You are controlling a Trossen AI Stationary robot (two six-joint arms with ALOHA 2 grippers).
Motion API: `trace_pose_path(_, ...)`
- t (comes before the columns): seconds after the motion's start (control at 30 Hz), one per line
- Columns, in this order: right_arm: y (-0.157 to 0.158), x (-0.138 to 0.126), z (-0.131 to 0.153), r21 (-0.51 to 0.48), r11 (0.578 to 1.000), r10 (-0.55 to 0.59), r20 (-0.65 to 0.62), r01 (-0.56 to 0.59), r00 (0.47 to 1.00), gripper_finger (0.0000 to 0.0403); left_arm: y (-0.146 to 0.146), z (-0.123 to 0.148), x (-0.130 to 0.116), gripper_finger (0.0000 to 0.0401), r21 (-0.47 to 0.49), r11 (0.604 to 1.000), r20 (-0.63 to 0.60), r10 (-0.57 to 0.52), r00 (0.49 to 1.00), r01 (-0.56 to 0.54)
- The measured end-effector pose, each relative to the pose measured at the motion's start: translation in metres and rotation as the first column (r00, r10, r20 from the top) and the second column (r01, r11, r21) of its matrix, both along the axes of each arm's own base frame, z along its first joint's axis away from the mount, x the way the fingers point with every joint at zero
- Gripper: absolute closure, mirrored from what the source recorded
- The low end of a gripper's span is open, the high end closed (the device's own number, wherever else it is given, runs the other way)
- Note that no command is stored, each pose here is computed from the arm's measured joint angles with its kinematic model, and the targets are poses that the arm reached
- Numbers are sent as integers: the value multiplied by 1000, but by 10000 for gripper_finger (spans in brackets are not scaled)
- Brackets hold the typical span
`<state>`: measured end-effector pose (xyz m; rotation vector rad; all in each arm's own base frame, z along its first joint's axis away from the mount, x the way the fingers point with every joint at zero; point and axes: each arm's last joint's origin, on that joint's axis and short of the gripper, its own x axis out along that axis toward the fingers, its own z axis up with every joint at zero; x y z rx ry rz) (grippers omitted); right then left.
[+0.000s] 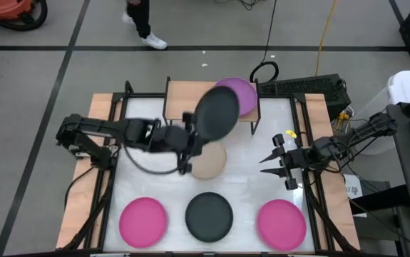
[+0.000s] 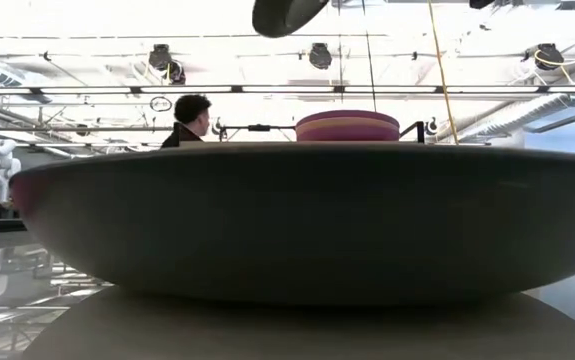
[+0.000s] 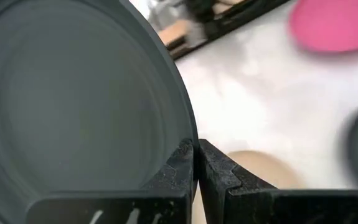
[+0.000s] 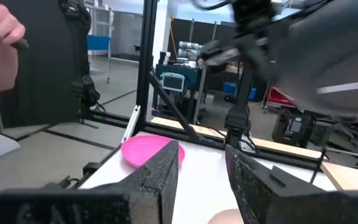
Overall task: Place and stack plates onto a shelf
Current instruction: Stack the top black plate on top of the purple plate on the shelf, then put the right pink plate on the shelf
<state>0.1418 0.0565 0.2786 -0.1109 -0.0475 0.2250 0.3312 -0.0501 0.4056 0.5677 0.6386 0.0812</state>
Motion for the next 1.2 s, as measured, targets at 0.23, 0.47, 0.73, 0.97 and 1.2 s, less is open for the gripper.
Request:
trace_pose_path(0.23,-2,-4,1,0,1000,-27,51,27,998,289,72,-7,24,391,160,987,-22,-21,1000,24)
trace_pose_path(0.47,-3,-5,2,-20,999,-29,63,31,998,289,136,-37,44,392,127,991,-83,-22,996,32)
trace_pose_path(0.73,-3,-5,2,-24,999,-28,57,30,998,289,167,-82,72,392,103,990,-155,-81,985,98)
trace_pose_path(0.97,-3,-5,1,-27,999,-28,50,29,998,289,171,-91,85,350,120,989,-112,-71,991,84)
trace_pose_path(1.2,-3,-5,0,-33,999,-28,41,29,999,289,173,-84,82,291,174,985,-94,21,995,-4)
